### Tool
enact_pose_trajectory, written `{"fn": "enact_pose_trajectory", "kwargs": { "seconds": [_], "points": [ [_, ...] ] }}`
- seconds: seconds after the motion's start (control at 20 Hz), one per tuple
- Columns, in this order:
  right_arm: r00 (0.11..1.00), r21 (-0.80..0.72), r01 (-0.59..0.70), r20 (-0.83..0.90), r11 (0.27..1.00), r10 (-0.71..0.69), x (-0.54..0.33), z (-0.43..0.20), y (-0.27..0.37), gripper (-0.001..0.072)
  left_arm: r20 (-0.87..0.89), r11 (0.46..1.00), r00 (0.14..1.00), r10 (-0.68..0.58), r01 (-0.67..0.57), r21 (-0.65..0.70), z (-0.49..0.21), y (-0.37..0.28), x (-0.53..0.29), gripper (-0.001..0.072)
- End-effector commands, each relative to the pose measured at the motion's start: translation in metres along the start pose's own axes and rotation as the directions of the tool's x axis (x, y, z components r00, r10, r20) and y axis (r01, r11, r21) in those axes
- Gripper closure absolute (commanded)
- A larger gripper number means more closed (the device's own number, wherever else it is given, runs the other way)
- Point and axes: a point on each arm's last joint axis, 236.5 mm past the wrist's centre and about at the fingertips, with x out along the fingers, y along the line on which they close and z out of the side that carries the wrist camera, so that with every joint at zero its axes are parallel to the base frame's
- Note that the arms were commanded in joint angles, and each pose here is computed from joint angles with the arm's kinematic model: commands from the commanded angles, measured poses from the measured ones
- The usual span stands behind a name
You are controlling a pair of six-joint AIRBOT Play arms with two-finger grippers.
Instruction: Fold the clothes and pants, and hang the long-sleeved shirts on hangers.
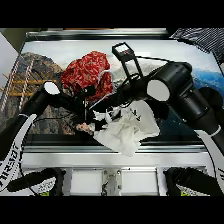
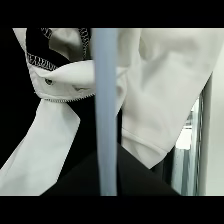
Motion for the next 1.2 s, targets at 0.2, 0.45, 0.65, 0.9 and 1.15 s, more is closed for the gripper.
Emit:
{"fn": "enact_pose_trajectory", "kwargs": {
  "seconds": [0.2, 0.45, 0.65, 0.9, 1.15],
  "points": [
    [0.999, -0.011, -0.046, -0.013, 0.999, 0.046, 0.016, 0.0, 0.02, 0.0687, 0.0, 1.0, 1.0, -0.001, 0.001, 0.0, 0.0, 0.0, 0.0, 0.0692],
    [0.998, -0.085, -0.047, -0.04, 0.995, 0.043, 0.006, -0.003, 0.016, 0.004, -0.001, 1.0, 1.0, -0.001, 0.001, 0.0, 0.0, 0.0, 0.0, 0.0692],
    [0.994, -0.129, -0.009, -0.105, 0.992, -0.004, -0.033, -0.01, -0.025, 0.0042, -0.001, 1.0, 1.0, 0.001, -0.001, -0.001, 0.0, 0.0, 0.0, 0.0692],
    [0.987, -0.08, -0.162, -0.02, 0.984, 0.16, -0.062, 0.006, -0.063, 0.0051, -0.001, 1.0, 1.0, 0.0, 0.0, -0.001, 0.0, 0.0, 0.0, 0.0692],
    [0.967, 0.038, -0.248, 0.061, 0.968, 0.246, -0.07, 0.021, -0.09, 0.0051, -0.001, 1.0, 1.0, -0.001, 0.001, -0.002, 0.0, 0.0, 0.0, 0.0691]
  ]
}}
